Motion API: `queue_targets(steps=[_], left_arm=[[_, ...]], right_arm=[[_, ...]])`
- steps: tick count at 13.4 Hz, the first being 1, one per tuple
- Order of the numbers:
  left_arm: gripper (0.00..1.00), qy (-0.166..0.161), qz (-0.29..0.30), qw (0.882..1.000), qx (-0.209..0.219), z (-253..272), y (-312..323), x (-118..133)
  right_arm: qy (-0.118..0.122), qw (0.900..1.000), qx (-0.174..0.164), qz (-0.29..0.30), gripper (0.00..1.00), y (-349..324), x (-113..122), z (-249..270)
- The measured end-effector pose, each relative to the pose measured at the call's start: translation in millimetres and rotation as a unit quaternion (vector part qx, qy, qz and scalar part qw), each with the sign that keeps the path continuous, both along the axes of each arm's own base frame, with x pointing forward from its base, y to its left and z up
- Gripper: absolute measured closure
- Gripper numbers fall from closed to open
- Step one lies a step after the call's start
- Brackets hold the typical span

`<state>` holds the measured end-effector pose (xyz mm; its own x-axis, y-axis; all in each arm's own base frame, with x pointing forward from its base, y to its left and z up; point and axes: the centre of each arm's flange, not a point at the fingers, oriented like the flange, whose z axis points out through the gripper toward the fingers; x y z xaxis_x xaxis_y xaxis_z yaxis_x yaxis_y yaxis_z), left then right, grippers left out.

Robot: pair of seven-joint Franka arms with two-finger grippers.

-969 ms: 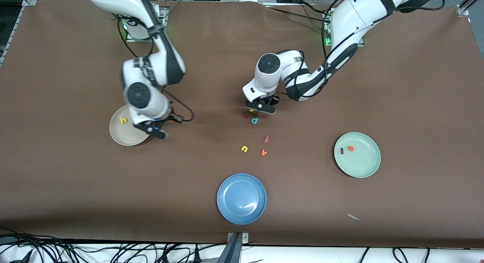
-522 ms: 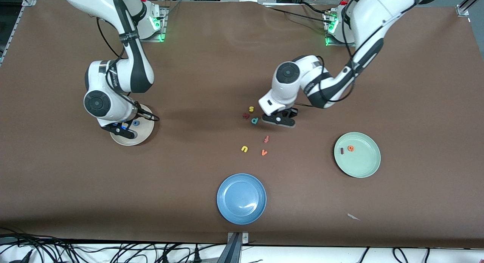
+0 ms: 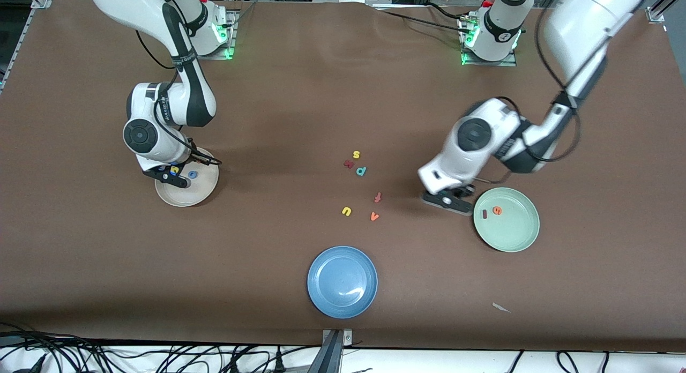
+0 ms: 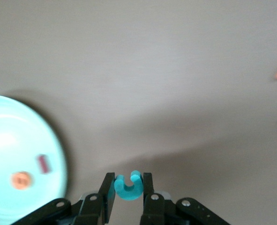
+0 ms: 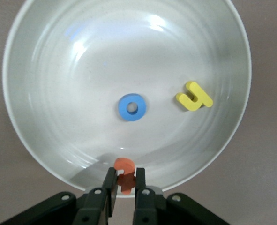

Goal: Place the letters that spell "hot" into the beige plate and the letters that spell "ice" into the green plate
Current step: 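Place orange 3 on cream plate while the left gripper places u on green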

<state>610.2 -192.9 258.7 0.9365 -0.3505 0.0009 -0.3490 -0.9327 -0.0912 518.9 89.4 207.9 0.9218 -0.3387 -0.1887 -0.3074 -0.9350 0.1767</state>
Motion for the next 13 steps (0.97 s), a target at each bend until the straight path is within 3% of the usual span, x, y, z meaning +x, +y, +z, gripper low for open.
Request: queue_targets(steps=[4, 7, 8, 12, 13], left_arm=[[0.72, 0.003, -0.026, 1.000, 0.009, -13, 91, 40], [0.72, 0.006, -0.032, 0.999, 0.020, -25, 115, 50], [0.72, 0.003, -0.036, 0.999, 0.026, -32, 124, 53], [0.72, -0.008, -0.035, 0.999, 0.010, -65, 143, 63], [0.65, -0.008, -0.036, 0.999, 0.007, -67, 142, 64]], right_arm=[[-0.007, 1.000, 0.005, 0.002, 0.39, 2, 2, 6], [-0.027, 0.999, 0.019, 0.004, 0.07, 7, 11, 30], [-0.031, 0.999, 0.026, 0.003, 0.01, 9, 17, 46], [-0.016, 0.998, 0.054, 0.016, 0.01, -10, 47, 134], [-0.018, 0.998, 0.061, 0.029, 0.01, -17, 57, 161]])
